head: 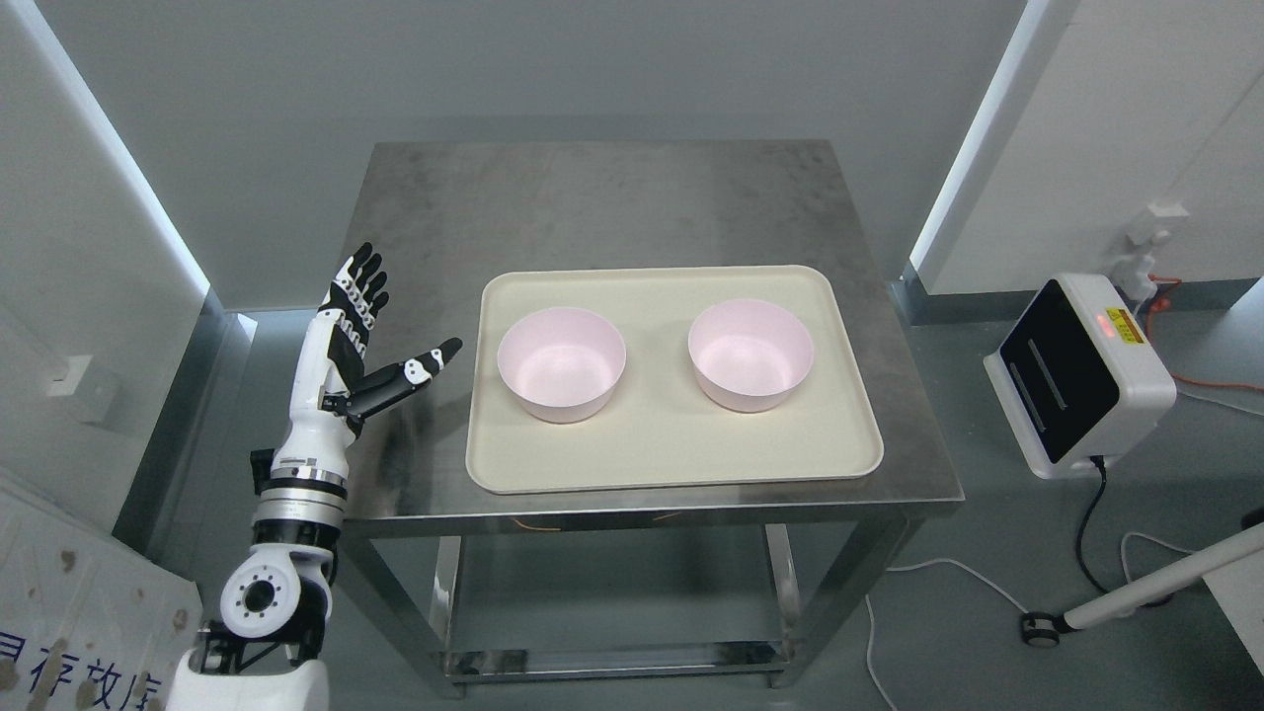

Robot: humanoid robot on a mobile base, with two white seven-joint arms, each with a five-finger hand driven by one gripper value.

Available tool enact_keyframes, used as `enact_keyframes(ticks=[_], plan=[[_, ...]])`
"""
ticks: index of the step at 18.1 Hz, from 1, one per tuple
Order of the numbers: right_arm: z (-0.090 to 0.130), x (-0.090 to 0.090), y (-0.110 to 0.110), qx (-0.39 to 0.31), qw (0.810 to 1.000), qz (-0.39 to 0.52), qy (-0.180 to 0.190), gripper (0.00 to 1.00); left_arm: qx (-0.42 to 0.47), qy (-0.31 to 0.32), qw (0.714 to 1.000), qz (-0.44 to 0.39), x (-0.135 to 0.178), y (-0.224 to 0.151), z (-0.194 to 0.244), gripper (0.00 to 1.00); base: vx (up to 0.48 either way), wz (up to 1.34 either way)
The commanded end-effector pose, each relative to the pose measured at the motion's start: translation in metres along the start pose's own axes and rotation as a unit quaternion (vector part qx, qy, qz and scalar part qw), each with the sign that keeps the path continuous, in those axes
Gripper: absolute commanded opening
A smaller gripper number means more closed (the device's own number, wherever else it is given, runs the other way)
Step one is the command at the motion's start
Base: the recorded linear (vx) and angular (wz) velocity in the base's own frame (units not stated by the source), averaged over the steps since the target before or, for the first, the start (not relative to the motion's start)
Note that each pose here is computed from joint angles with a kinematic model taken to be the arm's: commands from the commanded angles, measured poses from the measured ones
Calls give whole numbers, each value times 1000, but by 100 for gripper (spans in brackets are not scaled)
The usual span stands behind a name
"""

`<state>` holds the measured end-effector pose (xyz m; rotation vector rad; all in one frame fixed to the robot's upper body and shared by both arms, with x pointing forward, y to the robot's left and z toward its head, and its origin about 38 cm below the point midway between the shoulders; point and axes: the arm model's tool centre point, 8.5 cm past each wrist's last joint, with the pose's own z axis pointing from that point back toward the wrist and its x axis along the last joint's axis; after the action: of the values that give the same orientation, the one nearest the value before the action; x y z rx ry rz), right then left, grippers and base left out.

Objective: Stack pink IKEA bowls on left shelf middle
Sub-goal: 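Raise the left hand and move it over the pink bowl nearer the arm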

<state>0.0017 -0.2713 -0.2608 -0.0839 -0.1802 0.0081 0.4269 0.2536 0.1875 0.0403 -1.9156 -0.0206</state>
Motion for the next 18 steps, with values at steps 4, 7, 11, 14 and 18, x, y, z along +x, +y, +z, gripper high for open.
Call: enact_keyframes(ticks=[4,7,11,14,18], plan=[[0,0,-11,-9,1000,1,0,100,6,-21,1000,-10,9,10,-5,100,0,0],[0,0,-11,-9,1000,1,0,100,-38,-63,995,-64,45,27,-40,100,0,0],[0,0,-11,-9,1000,1,0,100,-151,-37,957,-246,72,71,-87,100,0,0],[0,0,-11,-9,1000,1,0,100,-253,47,896,-362,55,75,-99,96,0,0],[0,0,-11,-9,1000,1,0,100,-264,113,851,-441,57,61,-116,98,0,0]])
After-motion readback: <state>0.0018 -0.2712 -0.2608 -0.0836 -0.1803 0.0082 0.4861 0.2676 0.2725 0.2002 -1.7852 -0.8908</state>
